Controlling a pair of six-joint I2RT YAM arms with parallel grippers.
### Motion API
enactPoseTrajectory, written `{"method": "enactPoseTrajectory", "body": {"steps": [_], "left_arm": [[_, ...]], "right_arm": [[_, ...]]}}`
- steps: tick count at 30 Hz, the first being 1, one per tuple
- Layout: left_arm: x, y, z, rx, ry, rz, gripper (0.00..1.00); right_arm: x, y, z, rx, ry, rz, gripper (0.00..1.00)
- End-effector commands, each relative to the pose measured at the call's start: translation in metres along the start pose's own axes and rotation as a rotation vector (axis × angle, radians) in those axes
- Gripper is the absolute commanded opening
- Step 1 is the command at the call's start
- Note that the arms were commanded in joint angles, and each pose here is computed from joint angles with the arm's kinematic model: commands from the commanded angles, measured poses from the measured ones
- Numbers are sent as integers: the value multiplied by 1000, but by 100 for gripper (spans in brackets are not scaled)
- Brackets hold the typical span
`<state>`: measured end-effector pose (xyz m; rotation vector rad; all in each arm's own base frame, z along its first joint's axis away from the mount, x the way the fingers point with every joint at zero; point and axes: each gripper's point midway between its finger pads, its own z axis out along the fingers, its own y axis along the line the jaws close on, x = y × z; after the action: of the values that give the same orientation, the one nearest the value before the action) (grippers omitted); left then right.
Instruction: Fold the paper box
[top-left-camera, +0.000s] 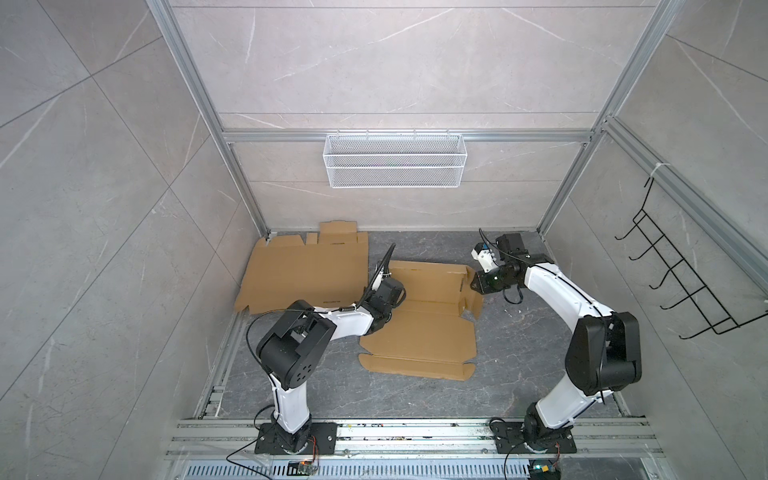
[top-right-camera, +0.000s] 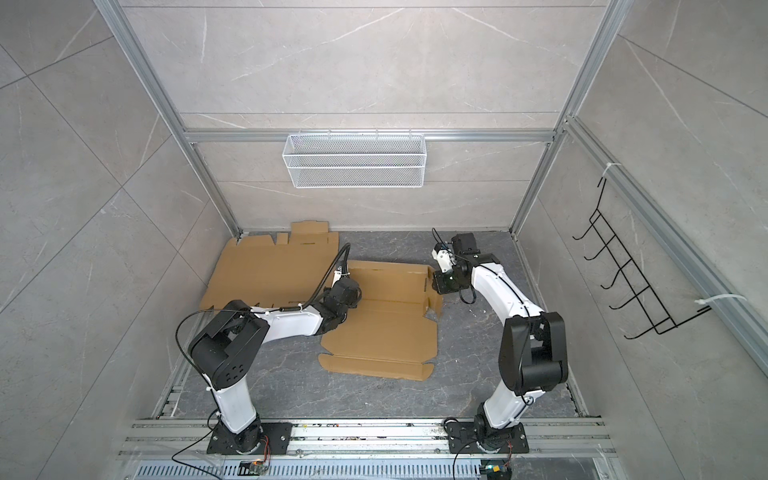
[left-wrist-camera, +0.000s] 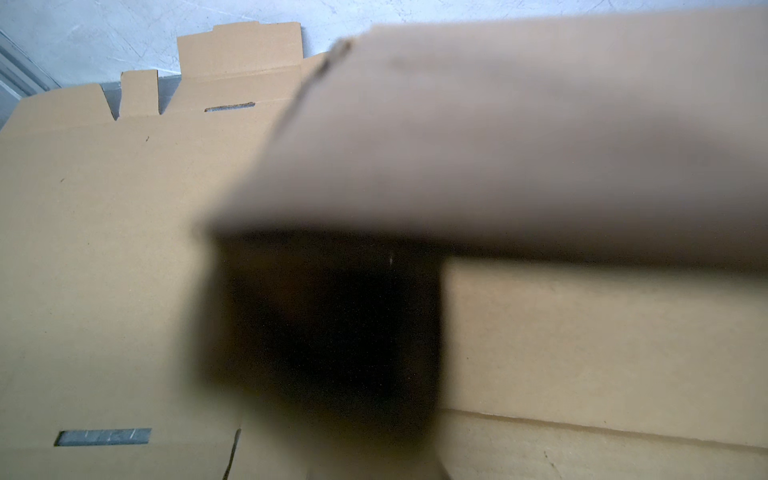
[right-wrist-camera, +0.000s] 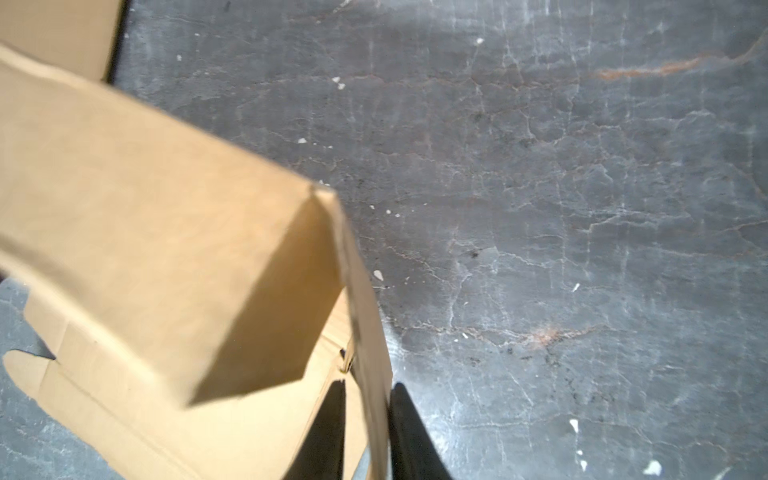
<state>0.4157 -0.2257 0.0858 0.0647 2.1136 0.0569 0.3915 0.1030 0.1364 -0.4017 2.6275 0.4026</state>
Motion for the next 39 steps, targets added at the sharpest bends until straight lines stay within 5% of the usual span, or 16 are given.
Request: {"method": "enactPoseTrajectory", "body": {"steps": [1, 20, 35, 39], "left_arm": [[25, 19, -3, -63, 76, 18, 0], [36, 16, -5, -40, 92, -102, 0], [47, 8, -6, 27, 98, -81, 0], [43, 3, -8, 60, 82, -20, 0]], "right_arm": [[8, 10, -13, -22, 6, 38, 20], [31, 54, -6, -4, -64, 107, 21], [39, 42, 16, 22, -237, 141, 23], [34, 41, 4, 19, -226, 111, 32]]}}
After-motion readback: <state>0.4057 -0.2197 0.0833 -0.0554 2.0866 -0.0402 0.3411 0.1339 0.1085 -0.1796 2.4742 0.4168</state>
